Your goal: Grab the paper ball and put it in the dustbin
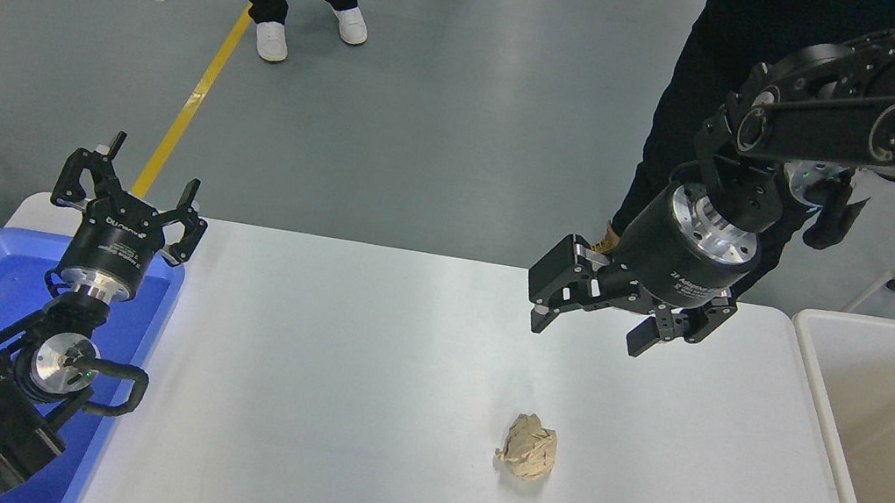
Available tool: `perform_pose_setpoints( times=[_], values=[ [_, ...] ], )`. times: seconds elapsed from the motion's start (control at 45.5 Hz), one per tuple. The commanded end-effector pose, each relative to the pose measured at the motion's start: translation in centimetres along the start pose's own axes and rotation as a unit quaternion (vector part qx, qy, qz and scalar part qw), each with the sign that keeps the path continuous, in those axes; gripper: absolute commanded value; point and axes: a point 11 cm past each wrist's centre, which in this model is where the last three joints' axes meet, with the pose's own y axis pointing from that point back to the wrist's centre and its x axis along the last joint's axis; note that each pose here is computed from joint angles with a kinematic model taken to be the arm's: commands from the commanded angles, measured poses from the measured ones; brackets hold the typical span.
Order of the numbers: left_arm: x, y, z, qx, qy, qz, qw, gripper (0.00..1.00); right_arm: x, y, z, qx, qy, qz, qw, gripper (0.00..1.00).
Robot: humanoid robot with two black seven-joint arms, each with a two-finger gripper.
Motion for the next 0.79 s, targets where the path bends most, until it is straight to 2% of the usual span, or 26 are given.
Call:
perform_pose_setpoints(
  times=[0.0,0.769],
  values=[
    [0.0,0.0,0.0,0.0,0.0,0.0,1.0,0.98,0.0,-0.01,0.01,0.0,0.0,0.0,1.0,1.0],
    [0.04,0.01,0.07,0.0,-0.001,0.0,1.0,0.98,0.0,-0.76,-0.22,-0.005,0.005,-0.006,1.0,1.0]
  ],
)
